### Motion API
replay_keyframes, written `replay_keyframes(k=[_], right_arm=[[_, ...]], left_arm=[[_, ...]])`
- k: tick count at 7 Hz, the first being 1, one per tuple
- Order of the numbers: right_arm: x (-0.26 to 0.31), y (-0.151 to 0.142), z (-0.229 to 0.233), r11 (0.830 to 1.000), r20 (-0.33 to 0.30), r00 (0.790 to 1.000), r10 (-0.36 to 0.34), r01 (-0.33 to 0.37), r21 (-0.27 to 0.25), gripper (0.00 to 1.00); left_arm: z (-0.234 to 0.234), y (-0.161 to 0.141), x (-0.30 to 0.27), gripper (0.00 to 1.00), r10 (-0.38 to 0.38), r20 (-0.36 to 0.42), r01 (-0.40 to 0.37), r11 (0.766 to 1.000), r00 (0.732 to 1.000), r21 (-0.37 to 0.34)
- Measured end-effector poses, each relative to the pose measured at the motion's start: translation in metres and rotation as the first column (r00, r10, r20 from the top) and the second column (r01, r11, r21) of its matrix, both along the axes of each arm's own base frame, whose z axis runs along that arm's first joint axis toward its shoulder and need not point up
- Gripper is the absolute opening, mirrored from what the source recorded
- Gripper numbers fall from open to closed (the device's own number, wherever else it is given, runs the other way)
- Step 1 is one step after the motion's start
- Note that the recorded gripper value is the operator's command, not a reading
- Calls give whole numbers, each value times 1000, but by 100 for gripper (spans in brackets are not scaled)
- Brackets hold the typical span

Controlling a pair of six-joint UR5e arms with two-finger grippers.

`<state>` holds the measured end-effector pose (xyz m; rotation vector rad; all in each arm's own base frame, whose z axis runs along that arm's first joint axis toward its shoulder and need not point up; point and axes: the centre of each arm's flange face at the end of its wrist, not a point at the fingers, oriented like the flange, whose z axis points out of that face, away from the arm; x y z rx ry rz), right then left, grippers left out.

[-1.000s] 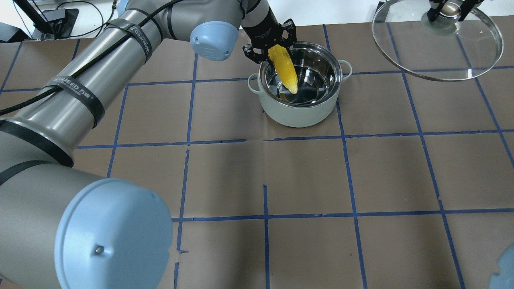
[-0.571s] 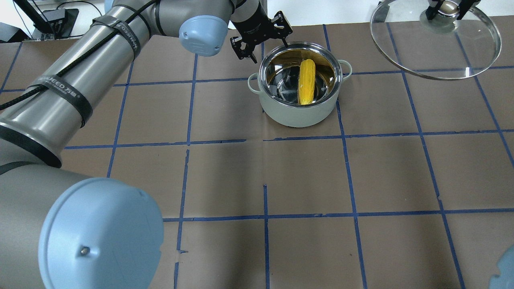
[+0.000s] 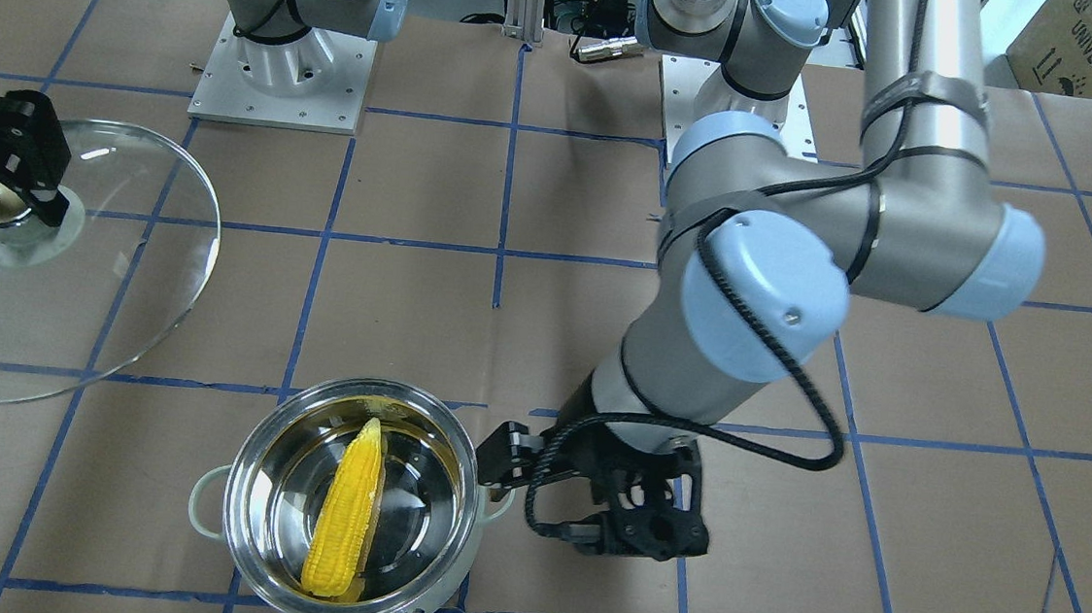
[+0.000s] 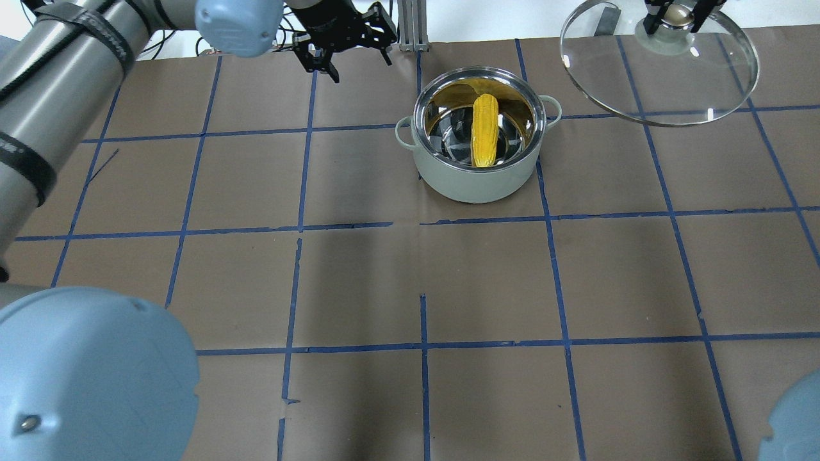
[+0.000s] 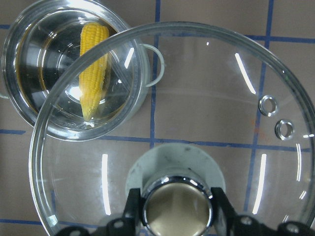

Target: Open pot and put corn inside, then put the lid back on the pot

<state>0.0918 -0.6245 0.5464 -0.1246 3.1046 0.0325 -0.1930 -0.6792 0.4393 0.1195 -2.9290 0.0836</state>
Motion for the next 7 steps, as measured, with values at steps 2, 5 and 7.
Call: replay_keyframes(k=[2, 5, 7], right_arm=[[46, -24, -46, 998, 4, 998, 58, -58, 38, 16], [100, -48, -108, 990, 5, 993, 119, -119, 74, 16], [125, -56, -134, 987, 4, 989, 147, -147, 68, 16]], left_arm=[[46, 41, 42, 100, -44, 129, 35, 997, 991, 71], [39, 84, 65, 100, -62, 173, 32, 985, 983, 171], [23, 118, 81, 100, -45, 170, 8, 977, 984, 215]])
